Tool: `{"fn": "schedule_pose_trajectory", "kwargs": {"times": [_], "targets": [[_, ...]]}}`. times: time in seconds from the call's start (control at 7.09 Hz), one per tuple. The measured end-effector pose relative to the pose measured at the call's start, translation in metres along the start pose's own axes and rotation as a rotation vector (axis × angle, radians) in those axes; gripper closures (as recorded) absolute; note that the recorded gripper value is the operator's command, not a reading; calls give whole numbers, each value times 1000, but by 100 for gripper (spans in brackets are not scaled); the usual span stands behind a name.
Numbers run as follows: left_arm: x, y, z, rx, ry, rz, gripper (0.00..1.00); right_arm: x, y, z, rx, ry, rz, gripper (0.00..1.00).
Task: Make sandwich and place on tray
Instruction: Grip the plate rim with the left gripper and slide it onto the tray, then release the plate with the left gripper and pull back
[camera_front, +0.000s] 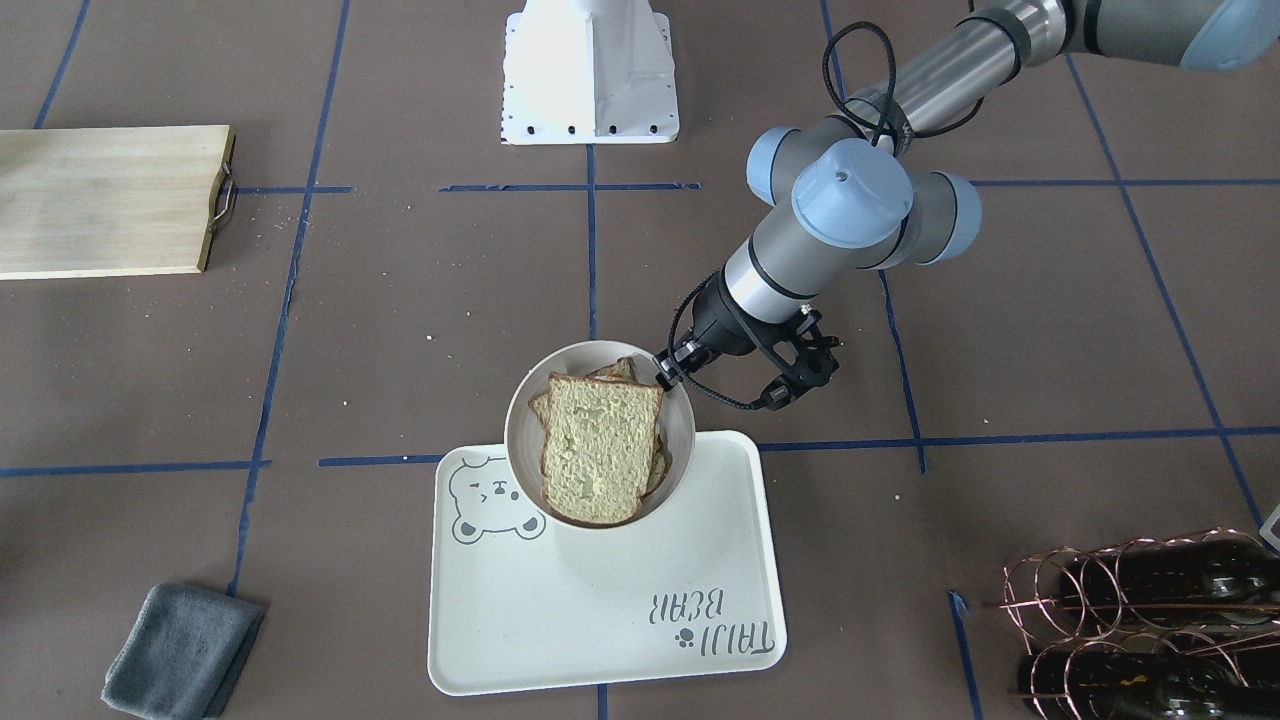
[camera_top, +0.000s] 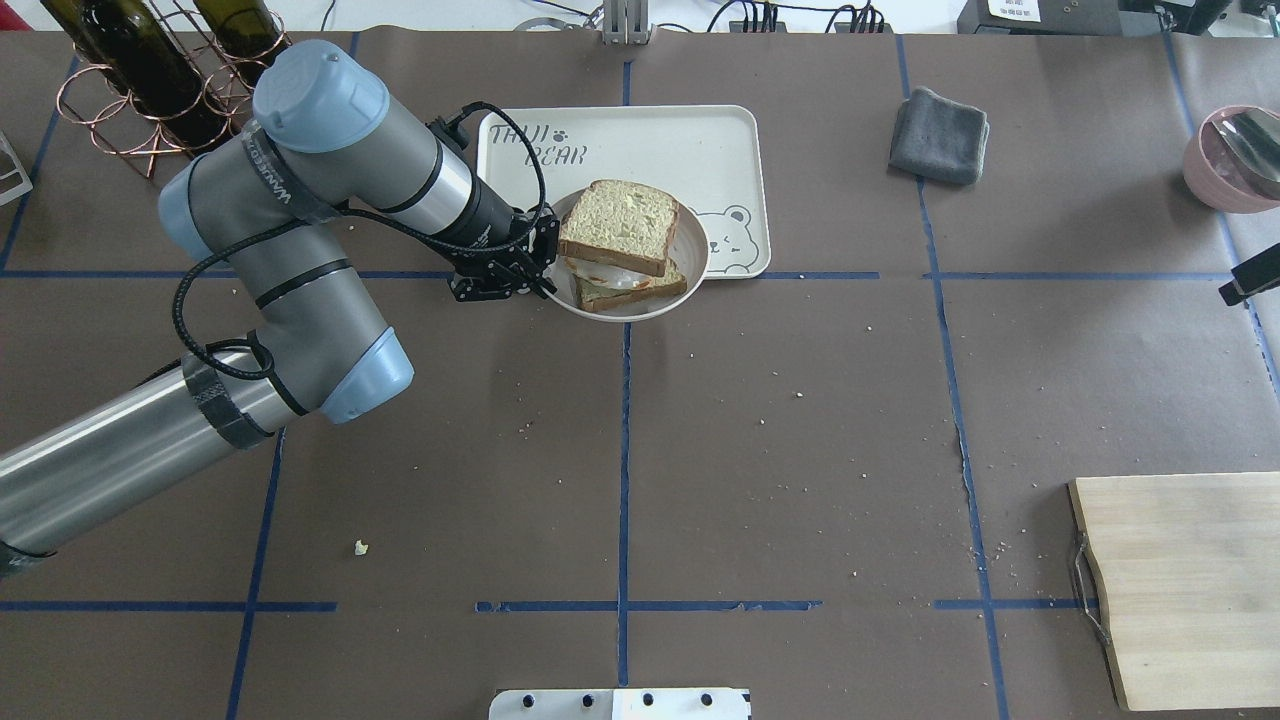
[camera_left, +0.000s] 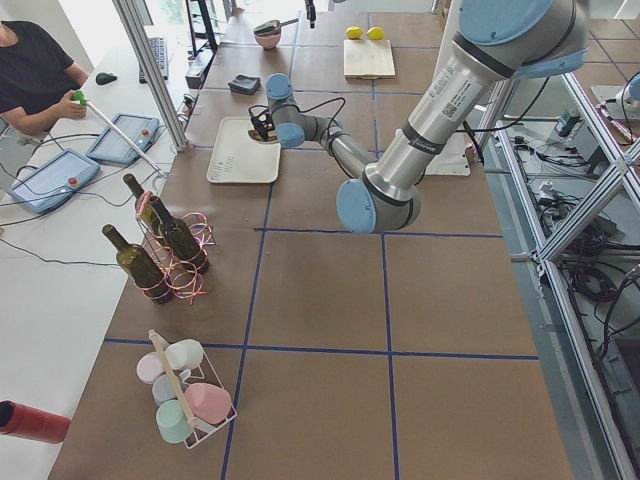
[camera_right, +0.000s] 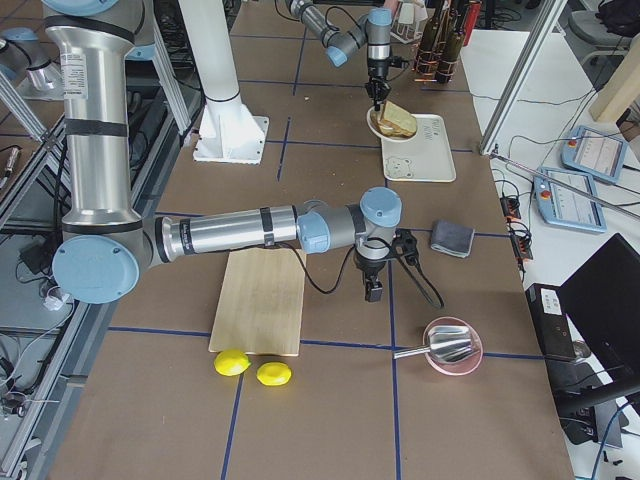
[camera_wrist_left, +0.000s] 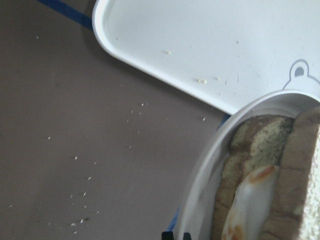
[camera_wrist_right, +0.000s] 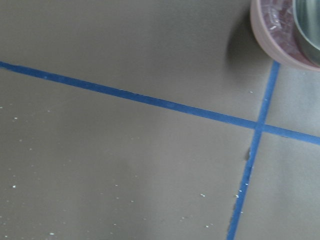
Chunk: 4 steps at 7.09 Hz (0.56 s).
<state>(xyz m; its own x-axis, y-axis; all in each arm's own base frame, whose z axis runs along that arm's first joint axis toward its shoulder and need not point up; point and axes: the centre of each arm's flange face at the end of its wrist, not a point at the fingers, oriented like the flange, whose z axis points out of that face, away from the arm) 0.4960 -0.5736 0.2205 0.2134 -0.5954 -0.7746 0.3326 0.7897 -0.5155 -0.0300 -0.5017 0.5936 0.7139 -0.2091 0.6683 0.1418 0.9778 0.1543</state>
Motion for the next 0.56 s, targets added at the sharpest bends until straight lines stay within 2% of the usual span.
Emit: {"fn": "schedule_pose_trajectory", "kwargs": {"times": [0.28, 0.56], "targets": [[19, -25, 27, 113, 80, -121, 100, 28, 12, -8, 18, 15, 38, 0], [20, -34, 55, 151, 96, -152, 100, 37, 16, -16, 36, 20, 55, 0]]}}
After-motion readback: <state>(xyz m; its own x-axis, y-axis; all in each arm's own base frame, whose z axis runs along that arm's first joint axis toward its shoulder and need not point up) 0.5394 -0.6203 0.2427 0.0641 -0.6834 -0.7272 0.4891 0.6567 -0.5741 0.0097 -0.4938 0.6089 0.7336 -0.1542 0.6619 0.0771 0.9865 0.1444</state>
